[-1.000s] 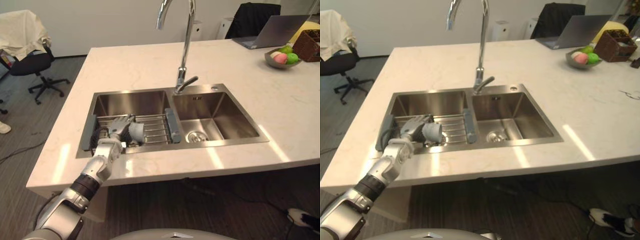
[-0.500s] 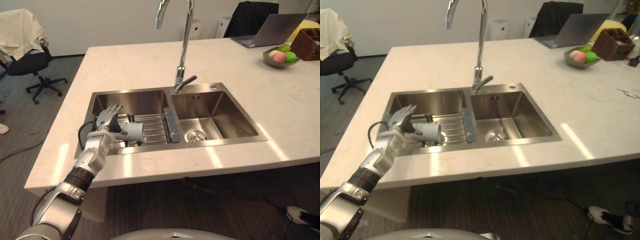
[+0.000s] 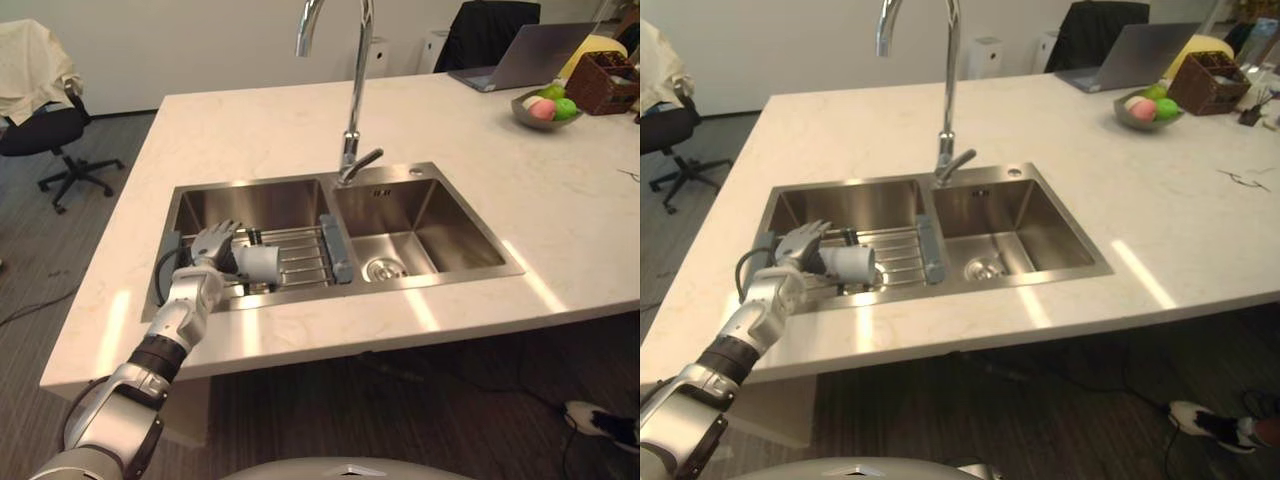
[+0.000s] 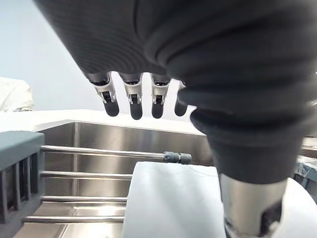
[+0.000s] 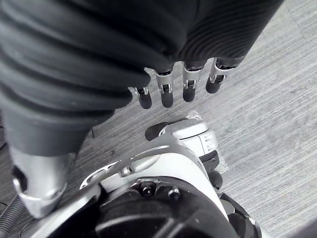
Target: Walk over to the sink, pick up the cup, carry it to the dishwasher, place the cup inside the dishwasher, then close the dishwasher door
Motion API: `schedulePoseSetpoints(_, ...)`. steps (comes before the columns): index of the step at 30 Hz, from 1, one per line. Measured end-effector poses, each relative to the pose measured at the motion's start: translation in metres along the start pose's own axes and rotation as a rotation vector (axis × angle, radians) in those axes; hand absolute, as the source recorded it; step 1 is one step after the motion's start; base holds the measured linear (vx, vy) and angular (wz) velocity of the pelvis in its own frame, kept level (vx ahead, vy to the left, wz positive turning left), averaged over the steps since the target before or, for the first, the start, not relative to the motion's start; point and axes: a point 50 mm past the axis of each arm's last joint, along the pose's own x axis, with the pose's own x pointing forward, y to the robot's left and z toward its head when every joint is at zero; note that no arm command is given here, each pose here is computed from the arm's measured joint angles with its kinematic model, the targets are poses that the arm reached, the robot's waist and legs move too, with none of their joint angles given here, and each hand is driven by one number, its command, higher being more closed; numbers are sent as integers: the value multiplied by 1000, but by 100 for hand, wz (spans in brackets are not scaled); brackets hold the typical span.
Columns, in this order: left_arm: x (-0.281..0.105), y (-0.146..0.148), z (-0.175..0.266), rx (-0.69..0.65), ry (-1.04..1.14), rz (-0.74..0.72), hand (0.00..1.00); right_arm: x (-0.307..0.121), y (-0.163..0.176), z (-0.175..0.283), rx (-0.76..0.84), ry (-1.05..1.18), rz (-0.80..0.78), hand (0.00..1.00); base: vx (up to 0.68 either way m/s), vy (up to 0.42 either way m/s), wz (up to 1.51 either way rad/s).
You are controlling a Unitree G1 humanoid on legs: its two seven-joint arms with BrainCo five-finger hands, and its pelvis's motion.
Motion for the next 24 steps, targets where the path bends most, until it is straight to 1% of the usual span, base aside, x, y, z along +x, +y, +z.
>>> schedulePoseSetpoints(8, -1, -6, -3, 11, 5, -32, 0, 0, 0, 0, 0, -2, -2, 0, -7, -9, -3)
schedulePoseSetpoints(24, -14, -30, -5, 11, -13, -109, 0, -1, -7, 1, 27, -25, -49, 0, 0, 0, 0)
